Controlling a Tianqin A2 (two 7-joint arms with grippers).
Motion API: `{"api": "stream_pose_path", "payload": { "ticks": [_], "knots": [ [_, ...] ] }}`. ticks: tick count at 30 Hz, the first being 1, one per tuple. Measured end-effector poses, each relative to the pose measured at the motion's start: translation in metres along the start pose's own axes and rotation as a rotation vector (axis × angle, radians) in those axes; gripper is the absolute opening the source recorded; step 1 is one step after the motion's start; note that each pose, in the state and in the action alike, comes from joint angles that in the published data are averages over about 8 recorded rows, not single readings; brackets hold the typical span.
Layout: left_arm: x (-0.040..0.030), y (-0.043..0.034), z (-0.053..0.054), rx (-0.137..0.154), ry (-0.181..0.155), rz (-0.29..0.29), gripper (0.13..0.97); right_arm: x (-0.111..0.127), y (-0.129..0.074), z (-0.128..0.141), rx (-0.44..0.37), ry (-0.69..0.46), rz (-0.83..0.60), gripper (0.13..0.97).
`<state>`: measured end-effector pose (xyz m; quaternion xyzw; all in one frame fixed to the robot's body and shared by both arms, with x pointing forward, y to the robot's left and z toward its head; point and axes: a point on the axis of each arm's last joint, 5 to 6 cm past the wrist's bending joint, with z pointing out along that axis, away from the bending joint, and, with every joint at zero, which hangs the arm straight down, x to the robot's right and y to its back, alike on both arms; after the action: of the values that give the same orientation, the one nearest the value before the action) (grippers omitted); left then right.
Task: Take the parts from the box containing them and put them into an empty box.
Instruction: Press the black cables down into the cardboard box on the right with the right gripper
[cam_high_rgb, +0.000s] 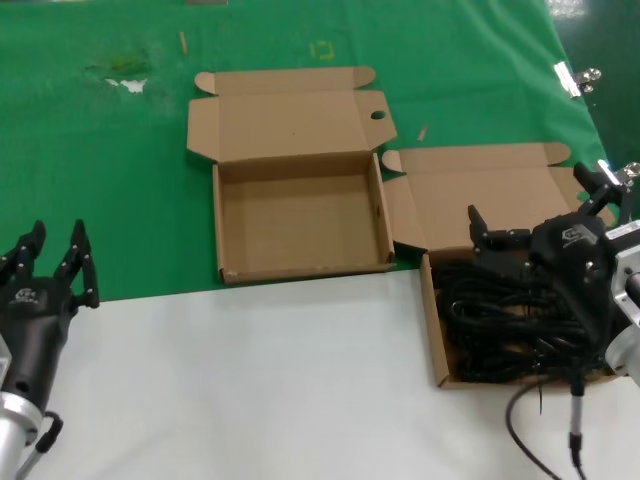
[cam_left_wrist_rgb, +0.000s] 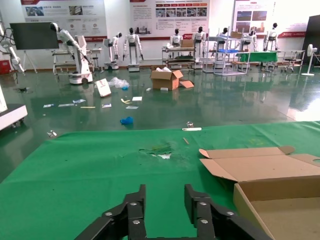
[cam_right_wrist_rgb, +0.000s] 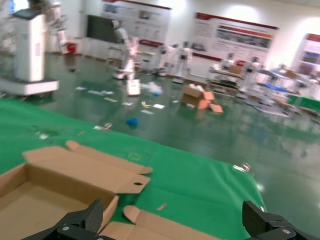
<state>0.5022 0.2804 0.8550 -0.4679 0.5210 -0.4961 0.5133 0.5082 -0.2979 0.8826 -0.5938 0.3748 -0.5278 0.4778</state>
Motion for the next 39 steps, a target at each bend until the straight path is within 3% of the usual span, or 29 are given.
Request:
{"api": "stream_pose_path", "payload": {
  "ticks": [9, 17, 28, 39],
  "knots": [
    [0.0000, 0.0000, 0.000, 0.000, 0.000, 0.000, 0.273, 0.038, -0.015, -0.007, -0.040, -0.172, -0.312, 0.966],
    [0.0000, 0.0000, 0.000, 0.000, 0.000, 0.000, 0.173, 0.076, -0.021, -0.015, -0.171, -0.380, -0.509, 0.966],
    [0.0000, 0.0000, 0.000, 0.000, 0.000, 0.000, 0.140, 0.125, -0.022, -0.018, -0.350, -0.565, -0.729, 0.966],
    [0.0000, 0.0000, 0.000, 0.000, 0.000, 0.000, 0.140, 0.132, -0.004, -0.021, -0.414, -0.662, -0.800, 0.964]
  ]
}}
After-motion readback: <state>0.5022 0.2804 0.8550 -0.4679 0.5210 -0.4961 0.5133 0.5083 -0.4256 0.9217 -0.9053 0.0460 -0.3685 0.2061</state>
